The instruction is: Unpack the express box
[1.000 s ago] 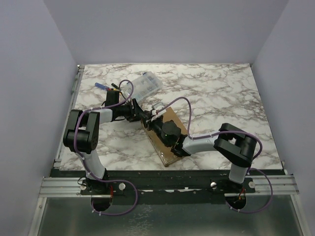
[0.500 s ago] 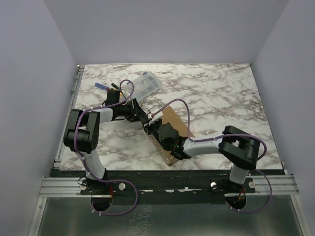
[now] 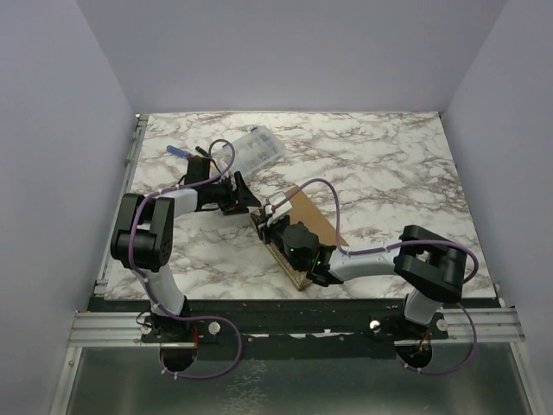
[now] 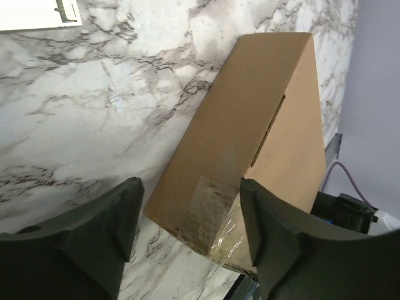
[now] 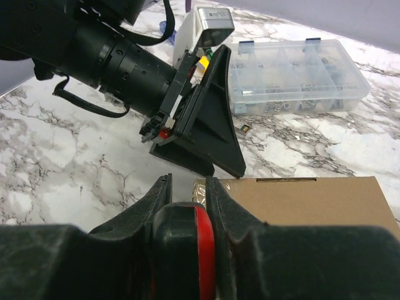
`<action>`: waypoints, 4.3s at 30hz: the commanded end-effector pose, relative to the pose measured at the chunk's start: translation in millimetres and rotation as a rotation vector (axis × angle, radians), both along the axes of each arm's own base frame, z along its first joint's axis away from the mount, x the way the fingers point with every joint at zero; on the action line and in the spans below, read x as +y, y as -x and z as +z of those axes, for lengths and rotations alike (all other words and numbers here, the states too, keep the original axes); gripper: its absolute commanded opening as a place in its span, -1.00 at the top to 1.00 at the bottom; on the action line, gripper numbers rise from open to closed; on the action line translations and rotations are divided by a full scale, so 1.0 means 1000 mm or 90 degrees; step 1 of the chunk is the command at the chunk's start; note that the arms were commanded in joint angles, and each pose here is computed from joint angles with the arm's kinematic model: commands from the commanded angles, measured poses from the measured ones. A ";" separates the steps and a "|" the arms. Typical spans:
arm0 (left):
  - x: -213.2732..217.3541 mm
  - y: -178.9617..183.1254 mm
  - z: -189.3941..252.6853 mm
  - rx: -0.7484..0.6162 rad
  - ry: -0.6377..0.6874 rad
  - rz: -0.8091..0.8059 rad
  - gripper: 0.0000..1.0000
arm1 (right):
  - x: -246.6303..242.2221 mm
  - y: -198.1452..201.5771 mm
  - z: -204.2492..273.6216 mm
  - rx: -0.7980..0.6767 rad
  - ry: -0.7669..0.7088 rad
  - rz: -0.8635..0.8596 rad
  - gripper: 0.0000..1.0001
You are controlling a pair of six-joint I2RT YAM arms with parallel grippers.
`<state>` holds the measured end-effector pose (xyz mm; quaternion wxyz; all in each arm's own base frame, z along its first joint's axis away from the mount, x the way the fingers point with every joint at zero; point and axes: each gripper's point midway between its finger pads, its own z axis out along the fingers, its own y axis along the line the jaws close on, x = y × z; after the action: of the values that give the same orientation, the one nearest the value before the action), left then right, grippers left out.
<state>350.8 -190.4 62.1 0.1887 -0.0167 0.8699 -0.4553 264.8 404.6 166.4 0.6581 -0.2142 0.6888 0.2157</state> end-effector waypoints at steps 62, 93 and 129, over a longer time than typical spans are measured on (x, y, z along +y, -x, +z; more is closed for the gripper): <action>0.039 0.022 -0.050 0.054 -0.243 0.290 -0.13 | -0.056 0.049 -0.017 0.086 0.103 -0.023 0.99; 0.046 0.012 -0.048 0.041 -0.261 0.305 -0.13 | -0.091 0.132 -0.024 0.081 0.132 -0.093 0.99; -0.014 0.053 0.015 -0.073 -0.188 0.205 -0.67 | -0.093 0.137 -0.022 0.063 0.082 -0.033 0.99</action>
<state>285.7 -210.6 94.6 0.2979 -0.0879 0.8971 -0.3142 134.7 313.6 154.6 0.6247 -0.2060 0.7357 0.1612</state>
